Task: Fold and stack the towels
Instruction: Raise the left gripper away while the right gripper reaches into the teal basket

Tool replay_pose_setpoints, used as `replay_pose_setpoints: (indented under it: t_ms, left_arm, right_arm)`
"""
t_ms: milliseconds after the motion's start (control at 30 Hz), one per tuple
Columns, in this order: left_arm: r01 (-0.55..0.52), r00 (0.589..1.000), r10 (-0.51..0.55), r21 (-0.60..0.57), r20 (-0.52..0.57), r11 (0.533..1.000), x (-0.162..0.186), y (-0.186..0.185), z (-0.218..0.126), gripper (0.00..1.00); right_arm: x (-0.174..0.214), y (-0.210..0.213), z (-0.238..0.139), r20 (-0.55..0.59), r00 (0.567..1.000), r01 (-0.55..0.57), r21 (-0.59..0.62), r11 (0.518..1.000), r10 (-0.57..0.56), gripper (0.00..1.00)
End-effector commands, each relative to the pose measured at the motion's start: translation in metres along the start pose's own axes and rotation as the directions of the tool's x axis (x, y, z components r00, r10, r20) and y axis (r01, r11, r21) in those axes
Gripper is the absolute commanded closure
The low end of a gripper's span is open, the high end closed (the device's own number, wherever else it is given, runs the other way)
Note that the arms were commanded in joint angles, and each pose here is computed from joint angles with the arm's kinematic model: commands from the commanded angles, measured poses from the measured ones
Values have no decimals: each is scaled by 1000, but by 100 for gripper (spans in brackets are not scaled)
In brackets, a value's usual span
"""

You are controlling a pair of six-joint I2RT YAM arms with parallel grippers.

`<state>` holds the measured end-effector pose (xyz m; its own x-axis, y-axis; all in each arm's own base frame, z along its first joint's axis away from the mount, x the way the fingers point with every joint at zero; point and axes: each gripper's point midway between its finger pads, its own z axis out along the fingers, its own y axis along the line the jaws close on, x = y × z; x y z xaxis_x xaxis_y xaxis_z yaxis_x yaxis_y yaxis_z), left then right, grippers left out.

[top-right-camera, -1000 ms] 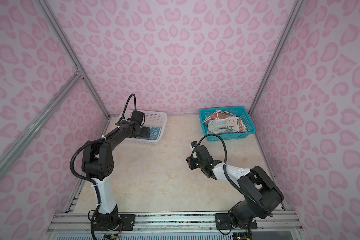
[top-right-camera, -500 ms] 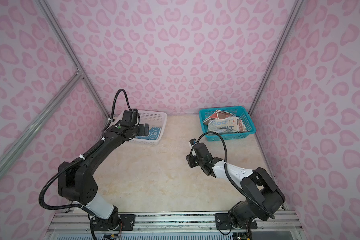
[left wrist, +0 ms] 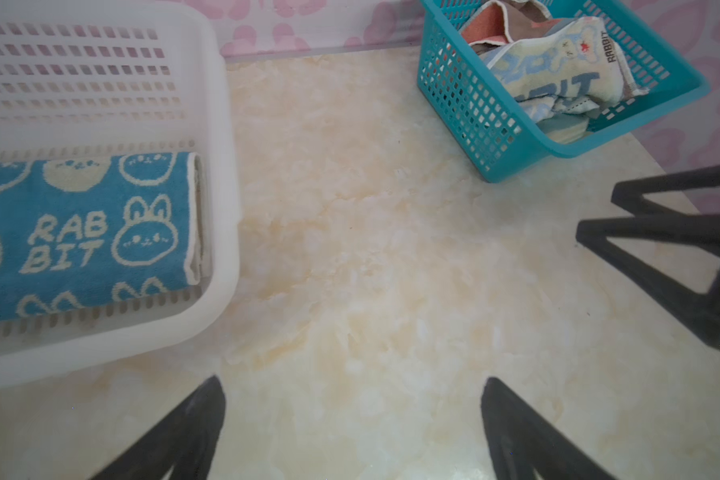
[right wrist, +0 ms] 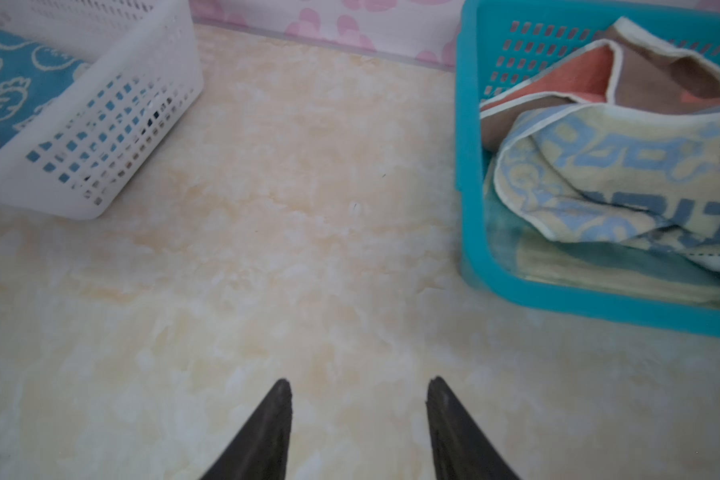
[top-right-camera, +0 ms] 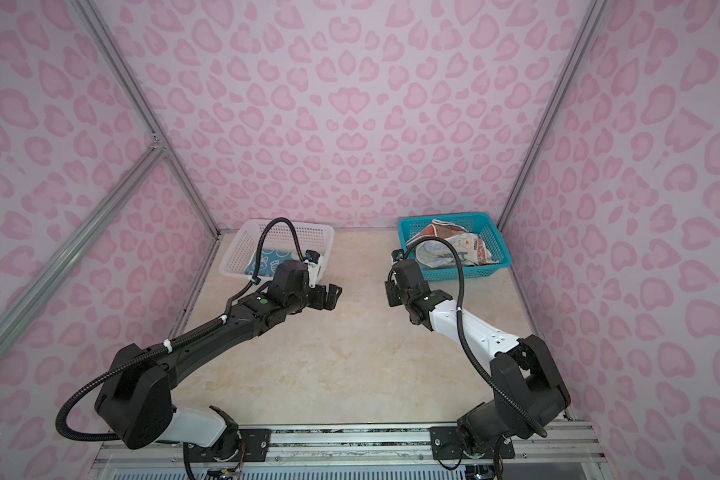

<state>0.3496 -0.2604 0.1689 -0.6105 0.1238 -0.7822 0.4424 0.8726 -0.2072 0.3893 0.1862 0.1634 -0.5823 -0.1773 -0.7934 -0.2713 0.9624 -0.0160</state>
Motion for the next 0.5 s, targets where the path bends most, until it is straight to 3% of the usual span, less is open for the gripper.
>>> replay_pose_setpoints:
  t_ms: [0,133,200,333,467]
  left_arm:
    - [36,991,-34,-12,128,999,-9,-14,10,2]
    - [7,1000,-7,-15,-8,1000,15,-32,24,2]
    - [-64,995,62,-16,-83,998,32,-43,31,2]
    - [-187,976,182,-35,-116,982,49,-60,36,2]
    - [-207,970,204,-10,-128,978,60,-72,41,2]
  right_arm:
    - [-14,-25,4,22,999,-50,57,997,49,47]
    - [-34,-64,9,60,989,-141,125,982,135,46]
    - [-43,-86,13,74,984,-175,160,972,165,46]
    - [-51,-125,22,79,976,-218,235,947,205,46]
    - [-52,-163,36,64,965,-263,316,912,256,46]
